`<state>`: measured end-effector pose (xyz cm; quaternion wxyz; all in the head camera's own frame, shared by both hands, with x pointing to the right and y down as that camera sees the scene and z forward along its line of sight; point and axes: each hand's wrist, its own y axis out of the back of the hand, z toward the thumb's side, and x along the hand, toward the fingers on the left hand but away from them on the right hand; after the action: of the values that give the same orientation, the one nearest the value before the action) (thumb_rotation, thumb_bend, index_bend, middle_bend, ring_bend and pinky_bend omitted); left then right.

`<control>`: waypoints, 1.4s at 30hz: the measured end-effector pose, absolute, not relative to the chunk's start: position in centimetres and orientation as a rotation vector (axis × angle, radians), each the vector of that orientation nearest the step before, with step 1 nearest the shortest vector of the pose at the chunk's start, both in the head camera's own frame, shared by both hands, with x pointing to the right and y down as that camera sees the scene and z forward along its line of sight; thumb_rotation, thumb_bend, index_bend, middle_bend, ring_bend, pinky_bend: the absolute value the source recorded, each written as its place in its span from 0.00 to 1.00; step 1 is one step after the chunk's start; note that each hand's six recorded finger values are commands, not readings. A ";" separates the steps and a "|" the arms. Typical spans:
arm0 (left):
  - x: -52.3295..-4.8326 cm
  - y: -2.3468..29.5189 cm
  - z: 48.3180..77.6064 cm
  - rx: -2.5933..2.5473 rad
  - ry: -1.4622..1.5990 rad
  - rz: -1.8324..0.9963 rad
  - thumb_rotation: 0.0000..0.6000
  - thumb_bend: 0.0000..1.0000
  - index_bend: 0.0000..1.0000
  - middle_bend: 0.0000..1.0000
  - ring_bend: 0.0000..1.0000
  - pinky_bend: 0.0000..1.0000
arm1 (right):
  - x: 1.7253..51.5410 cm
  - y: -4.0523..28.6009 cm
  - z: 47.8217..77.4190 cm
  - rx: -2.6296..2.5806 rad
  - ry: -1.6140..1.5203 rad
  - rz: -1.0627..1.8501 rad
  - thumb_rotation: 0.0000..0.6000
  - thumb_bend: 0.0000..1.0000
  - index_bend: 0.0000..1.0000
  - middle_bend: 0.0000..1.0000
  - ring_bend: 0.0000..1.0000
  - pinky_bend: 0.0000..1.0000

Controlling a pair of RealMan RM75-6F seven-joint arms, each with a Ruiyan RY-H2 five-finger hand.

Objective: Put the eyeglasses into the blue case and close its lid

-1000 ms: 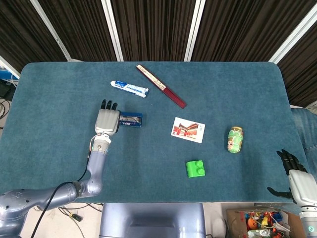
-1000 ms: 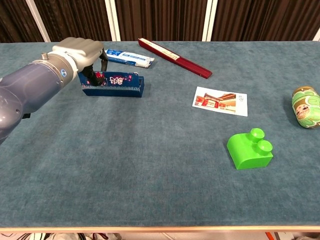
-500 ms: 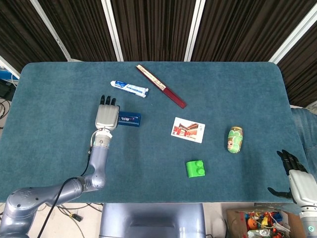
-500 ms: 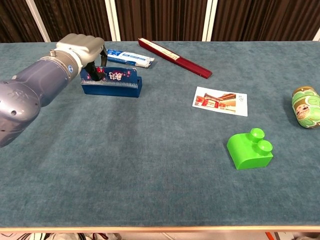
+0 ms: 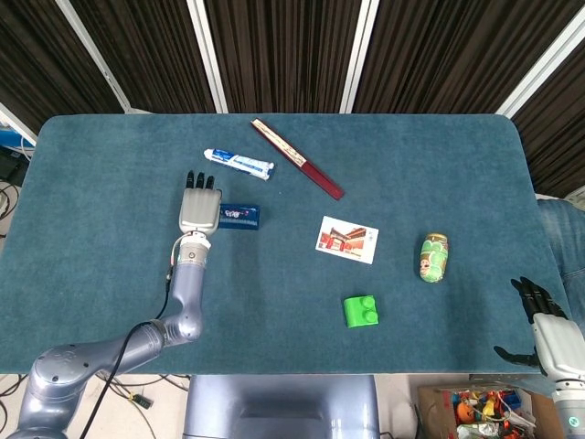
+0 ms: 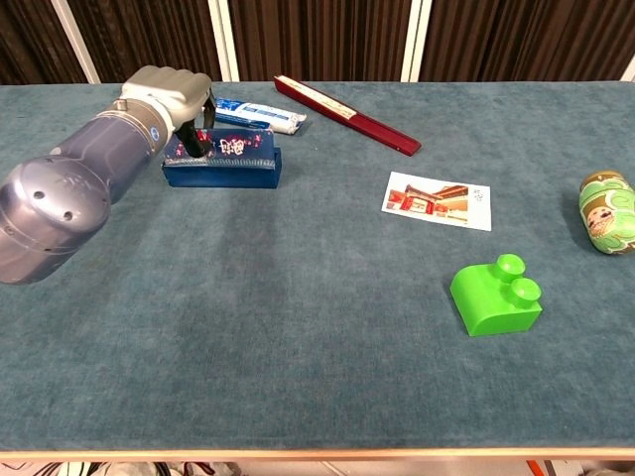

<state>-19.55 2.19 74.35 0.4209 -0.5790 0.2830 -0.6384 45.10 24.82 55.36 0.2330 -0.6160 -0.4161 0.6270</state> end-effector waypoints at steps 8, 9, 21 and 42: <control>-19.0 2.1 75.0 -1.455 0.701 -1.610 1.00 0.40 0.45 0.18 0.07 0.06 | 45.1 24.8 55.4 -1.693 -1.143 1.727 1.00 0.16 0.00 0.00 0.03 0.18; -19.0 2.1 75.1 -1.456 0.701 -1.612 1.00 0.40 0.43 0.18 0.07 0.06 | 45.1 24.8 55.4 -1.693 -1.143 1.727 1.00 0.16 0.00 0.00 0.03 0.18; -18.8 2.1 75.5 -1.448 0.692 -1.625 1.00 0.40 0.15 0.17 0.07 0.06 | 45.1 24.8 55.4 -1.700 -1.149 1.732 1.00 0.16 0.00 0.00 0.03 0.18; -19.8 3.1 70.7 -1.487 0.766 -1.500 1.00 0.26 0.00 0.01 0.00 0.00 | 45.0 24.7 55.2 -1.691 -1.143 1.705 1.00 0.16 0.00 0.00 0.03 0.18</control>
<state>-19.85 3.14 70.75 0.4327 -0.5965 0.3073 -0.6021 45.01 24.69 55.18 0.2387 -0.6174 -0.4174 0.6225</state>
